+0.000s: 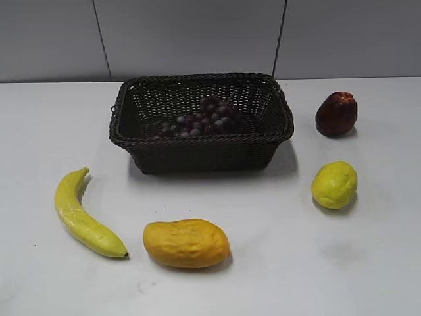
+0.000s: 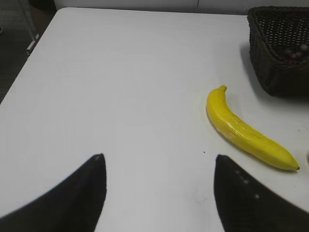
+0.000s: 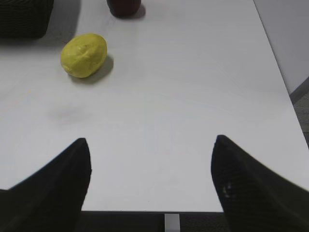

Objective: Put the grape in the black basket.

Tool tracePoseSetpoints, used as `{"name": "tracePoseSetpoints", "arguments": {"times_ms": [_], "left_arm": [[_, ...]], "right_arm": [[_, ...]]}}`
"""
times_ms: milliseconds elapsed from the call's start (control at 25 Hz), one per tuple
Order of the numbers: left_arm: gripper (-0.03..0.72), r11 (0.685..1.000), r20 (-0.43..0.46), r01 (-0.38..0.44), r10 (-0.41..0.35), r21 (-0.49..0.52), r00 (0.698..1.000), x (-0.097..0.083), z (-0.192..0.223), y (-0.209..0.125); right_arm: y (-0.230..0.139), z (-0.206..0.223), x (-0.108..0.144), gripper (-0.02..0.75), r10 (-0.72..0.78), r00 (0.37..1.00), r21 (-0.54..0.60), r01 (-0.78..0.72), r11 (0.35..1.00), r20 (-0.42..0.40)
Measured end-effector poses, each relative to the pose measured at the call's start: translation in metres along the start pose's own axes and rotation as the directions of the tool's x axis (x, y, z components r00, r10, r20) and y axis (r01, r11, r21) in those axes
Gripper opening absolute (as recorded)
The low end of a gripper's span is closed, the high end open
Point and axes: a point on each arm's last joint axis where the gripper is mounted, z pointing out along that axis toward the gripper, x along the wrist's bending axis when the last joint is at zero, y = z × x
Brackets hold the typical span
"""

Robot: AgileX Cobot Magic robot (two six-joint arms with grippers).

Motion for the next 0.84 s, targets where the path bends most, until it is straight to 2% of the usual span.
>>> {"name": "tracePoseSetpoints", "arguments": {"times_ms": [840], "left_arm": [[0.530, 1.000, -0.001, 0.000, 0.000, 0.002, 1.000, 0.0001, 0.0005, -0.0004]], "right_arm": [[0.0000, 0.0000, 0.0000, 0.588, 0.000, 1.000, 0.000, 0.000, 1.000, 0.000]]}}
